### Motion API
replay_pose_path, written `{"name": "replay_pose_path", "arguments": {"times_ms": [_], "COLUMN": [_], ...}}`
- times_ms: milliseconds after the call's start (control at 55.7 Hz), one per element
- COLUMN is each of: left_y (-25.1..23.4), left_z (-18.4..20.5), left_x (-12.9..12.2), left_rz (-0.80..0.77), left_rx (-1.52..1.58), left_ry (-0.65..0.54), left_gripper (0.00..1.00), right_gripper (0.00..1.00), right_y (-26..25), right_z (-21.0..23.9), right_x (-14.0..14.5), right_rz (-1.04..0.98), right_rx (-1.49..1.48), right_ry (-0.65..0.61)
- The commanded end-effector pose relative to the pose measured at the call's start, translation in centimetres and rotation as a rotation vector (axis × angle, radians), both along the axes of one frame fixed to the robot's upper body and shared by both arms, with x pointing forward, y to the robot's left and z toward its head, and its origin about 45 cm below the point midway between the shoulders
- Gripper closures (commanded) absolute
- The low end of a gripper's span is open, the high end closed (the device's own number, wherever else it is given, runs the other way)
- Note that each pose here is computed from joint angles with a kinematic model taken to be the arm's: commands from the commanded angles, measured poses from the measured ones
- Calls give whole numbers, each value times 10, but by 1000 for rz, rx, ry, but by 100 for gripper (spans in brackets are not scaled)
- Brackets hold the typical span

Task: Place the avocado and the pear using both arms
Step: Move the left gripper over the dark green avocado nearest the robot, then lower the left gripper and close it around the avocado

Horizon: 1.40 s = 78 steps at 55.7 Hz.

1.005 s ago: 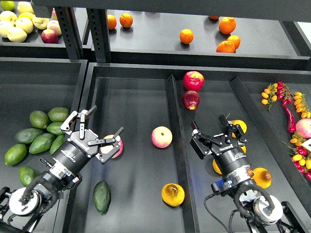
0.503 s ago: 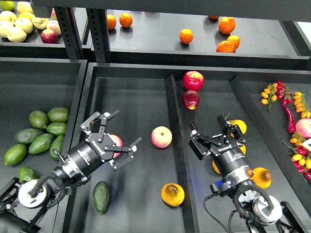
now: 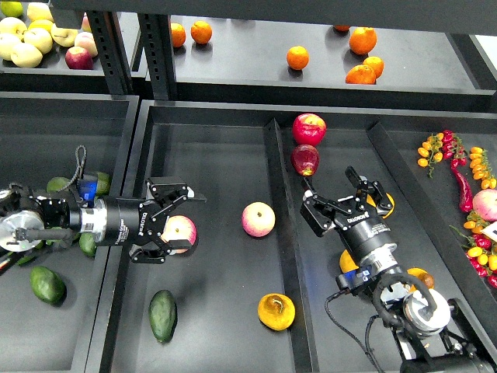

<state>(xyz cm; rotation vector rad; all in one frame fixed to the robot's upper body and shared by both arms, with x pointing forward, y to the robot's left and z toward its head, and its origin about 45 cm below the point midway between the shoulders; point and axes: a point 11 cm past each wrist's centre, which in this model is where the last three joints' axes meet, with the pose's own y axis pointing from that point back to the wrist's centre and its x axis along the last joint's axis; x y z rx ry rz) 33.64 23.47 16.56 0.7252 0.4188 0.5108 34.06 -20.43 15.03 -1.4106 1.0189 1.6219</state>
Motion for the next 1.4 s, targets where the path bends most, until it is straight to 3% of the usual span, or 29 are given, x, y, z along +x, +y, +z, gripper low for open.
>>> {"name": "replay_pose_path", "arguments": {"times_ms": [0,467,1382], "left_y": [4,15,-14], "left_z": [-3,-83,-126], "left_x": [0,-49,-46], "left_rz": [-77,-337,-382], "left_rx": [115,448,535], "left_ry": [-13,93,124], "left_gripper": [1,1,1], "right_gripper": [0,0,0], "right_y": [3,2,0], "right_z": [12,15,16], "right_x": [15,21,19], "right_rz": [8,5,0], "right_rx": [-9,-13,-3], "right_ry": [-19,-23,-33]}}
